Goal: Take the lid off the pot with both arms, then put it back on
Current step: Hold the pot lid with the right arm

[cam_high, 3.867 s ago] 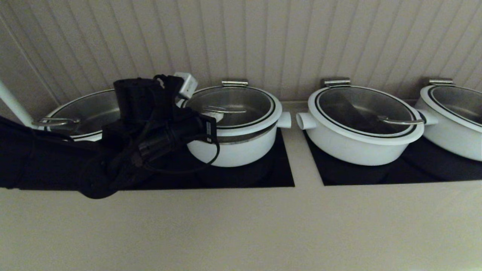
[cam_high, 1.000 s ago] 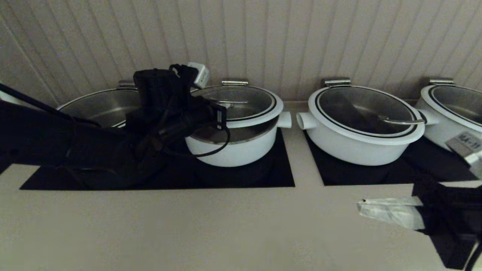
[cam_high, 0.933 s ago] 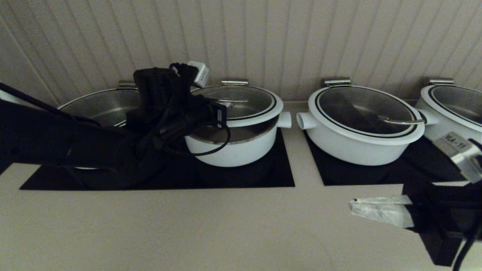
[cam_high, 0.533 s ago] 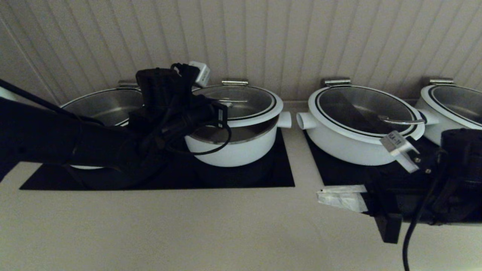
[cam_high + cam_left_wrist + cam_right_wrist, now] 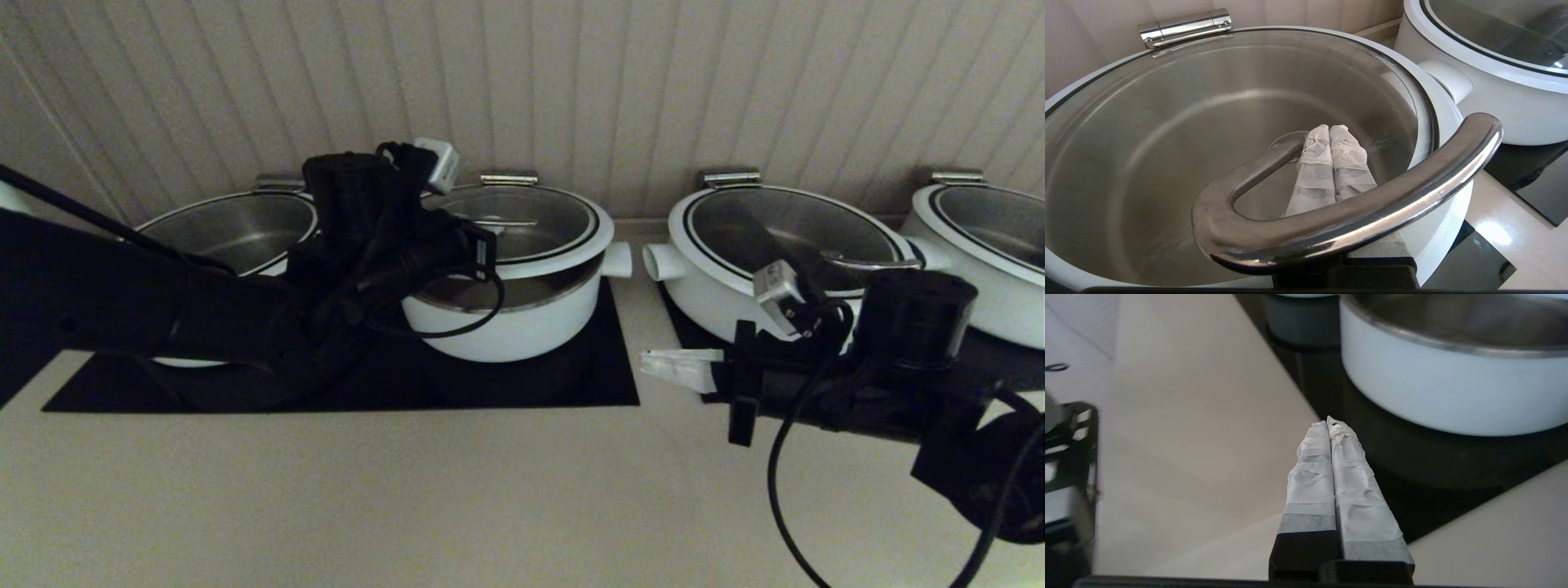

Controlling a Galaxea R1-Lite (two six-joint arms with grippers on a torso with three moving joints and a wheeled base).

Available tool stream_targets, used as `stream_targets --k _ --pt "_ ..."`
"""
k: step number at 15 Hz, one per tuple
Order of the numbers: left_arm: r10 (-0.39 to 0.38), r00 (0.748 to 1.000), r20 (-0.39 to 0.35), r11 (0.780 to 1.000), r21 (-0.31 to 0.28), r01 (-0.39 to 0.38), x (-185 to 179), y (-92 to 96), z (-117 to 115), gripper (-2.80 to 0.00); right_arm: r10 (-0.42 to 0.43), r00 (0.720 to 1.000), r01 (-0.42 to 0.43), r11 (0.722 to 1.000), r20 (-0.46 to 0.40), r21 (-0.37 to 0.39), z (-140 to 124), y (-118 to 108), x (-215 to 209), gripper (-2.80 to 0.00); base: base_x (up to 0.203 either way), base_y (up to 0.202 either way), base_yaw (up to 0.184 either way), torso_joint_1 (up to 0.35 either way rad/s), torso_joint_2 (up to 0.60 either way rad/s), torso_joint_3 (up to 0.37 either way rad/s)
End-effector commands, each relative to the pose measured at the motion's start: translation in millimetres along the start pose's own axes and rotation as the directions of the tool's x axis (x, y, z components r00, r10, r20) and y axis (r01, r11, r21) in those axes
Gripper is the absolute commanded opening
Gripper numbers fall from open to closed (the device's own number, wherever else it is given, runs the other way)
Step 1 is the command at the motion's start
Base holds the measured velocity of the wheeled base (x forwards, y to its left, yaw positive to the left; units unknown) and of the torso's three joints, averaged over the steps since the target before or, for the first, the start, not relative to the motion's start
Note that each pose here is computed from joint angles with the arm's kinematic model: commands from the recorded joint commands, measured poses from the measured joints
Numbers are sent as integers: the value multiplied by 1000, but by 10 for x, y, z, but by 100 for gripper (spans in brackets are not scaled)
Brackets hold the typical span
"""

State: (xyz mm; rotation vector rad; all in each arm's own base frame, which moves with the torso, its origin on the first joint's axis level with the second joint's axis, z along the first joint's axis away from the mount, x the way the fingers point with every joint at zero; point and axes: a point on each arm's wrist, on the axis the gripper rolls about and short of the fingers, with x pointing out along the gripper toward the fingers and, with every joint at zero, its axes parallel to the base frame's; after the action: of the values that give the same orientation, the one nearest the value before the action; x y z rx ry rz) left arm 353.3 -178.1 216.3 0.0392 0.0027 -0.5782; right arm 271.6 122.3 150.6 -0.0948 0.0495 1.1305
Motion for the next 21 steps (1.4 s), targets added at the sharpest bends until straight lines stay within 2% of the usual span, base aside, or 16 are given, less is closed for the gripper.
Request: stream_targets --k 1,4,7,14,21 --pt "0 1000 1 1000 1 0 9 1 -9 -280 -15 1000 15 1000 10 12 -52 -65 131 -280 0 0 0 0 0 0" --pt "0 1000 9 1000 14 0 16 3 19 -280 -34 996 35 999 87 -15 21 -105 265 -280 0 0 0 0 0 0" --pt "1 1000 13 1000 17 -1 13 3 31 -280 -52 991 56 998 124 -33 44 -170 408 -280 0 0 0 0 0 0" --pt "2 1000 16 1000 18 -2 15 9 37 -280 -42 990 48 998 137 -41 10 -189 677 -280 0 0 0 0 0 0" --pt "2 1000 20 1000 18 -2 7 9 51 -280 -103 980 114 992 170 -53 16 -342 879 -280 0 0 0 0 0 0"
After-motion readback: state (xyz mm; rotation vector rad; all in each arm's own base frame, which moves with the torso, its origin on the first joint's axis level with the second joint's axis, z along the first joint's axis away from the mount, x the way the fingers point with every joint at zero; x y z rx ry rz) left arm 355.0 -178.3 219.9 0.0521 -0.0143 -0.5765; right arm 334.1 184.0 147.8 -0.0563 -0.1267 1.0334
